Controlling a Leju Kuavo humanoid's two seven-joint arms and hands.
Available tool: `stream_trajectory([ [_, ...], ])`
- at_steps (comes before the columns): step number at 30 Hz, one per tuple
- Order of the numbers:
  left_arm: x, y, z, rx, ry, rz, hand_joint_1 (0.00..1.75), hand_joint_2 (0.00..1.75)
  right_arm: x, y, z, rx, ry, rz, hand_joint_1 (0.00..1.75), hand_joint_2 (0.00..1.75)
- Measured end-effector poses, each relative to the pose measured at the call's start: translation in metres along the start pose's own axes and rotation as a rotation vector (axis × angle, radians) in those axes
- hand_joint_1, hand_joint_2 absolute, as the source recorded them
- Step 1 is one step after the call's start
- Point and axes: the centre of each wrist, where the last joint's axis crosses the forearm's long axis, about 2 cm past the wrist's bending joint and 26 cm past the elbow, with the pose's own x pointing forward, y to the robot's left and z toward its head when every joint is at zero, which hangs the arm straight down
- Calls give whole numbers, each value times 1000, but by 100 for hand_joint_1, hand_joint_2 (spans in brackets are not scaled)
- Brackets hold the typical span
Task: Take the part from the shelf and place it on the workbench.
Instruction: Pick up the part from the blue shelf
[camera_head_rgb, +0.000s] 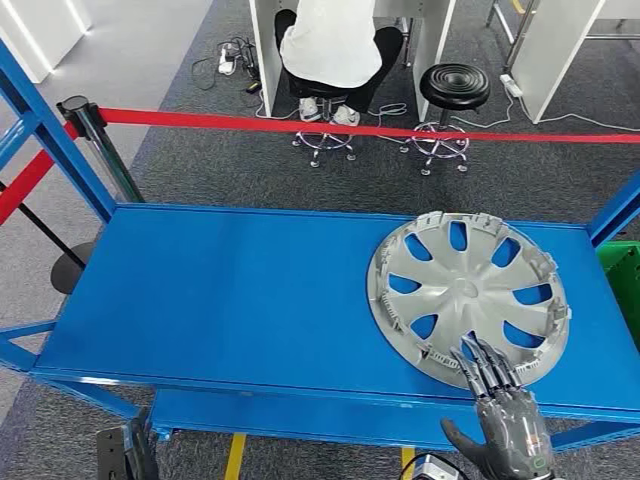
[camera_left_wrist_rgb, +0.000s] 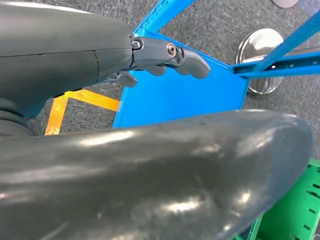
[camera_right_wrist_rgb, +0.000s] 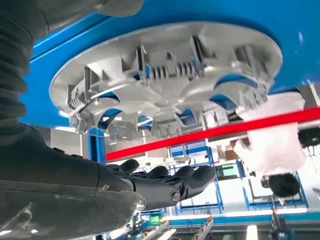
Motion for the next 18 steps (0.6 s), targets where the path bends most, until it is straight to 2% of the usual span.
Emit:
stream_trajectory([
  [4,-1,-4,2,-7,4,9,0,0,-1,-10,1,-12,25,-30,0,175],
  [7,-2,-8,3,-24,9,15,0,0,-9,-14,0,66,77,-33,0,175],
  [10,-2,-12,4,-43,12,21,0,0,-23,-14,-3,160,119,-16,0,175],
  [18,-2,-16,3,-85,13,21,0,0,-63,-7,-23,284,177,46,0,175],
])
